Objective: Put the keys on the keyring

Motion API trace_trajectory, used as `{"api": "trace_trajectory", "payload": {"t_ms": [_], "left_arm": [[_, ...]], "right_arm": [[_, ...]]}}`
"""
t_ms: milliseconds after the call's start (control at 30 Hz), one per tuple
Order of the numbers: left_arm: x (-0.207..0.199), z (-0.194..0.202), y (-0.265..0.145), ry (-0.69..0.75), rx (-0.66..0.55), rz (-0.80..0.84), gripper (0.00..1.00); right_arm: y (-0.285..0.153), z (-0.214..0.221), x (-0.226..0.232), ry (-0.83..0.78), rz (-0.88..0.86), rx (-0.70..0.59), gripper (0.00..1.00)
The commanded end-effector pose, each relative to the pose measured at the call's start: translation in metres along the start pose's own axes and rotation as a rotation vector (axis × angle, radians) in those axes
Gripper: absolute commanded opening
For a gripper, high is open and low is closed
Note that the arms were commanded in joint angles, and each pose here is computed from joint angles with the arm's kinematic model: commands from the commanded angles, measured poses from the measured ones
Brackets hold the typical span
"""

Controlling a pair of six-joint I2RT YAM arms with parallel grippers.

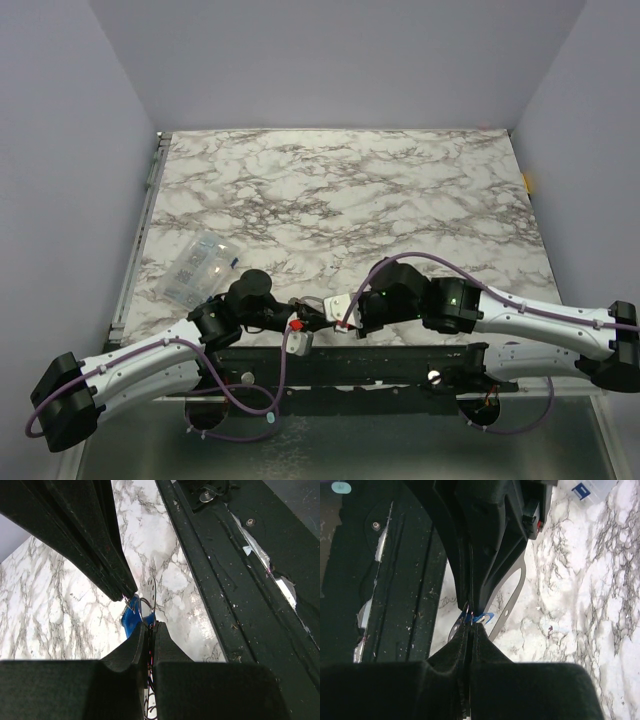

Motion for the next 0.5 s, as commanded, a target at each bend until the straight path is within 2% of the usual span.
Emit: {"api": "trace_trajectory", "payload": {"t_ms": [0, 467], "left_arm": [[0.0071, -0.0111, 0.001, 0.042, -0.029, 0.0, 0.0], [0.0067, -0.0108, 0.0006, 0.052, -0.025, 0.002, 0.0]], "right_arm": [[-0.002, -0.0107, -0.0012, -0.027, -0.038, -0.027, 0.01], [0.0045, -0.008, -0.0015, -0.043, -0.045, -0.004, 0.01]]}}
Point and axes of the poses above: each gripper's point midway between its finger pads, its own y axis out along the fingers, its own x axis along the line the jaws close on, z = x × y, the point moved 10 cm from there along -y, back along the fingers, and after that the axes turned 5 degrees about -y, right-handed, at the moved point
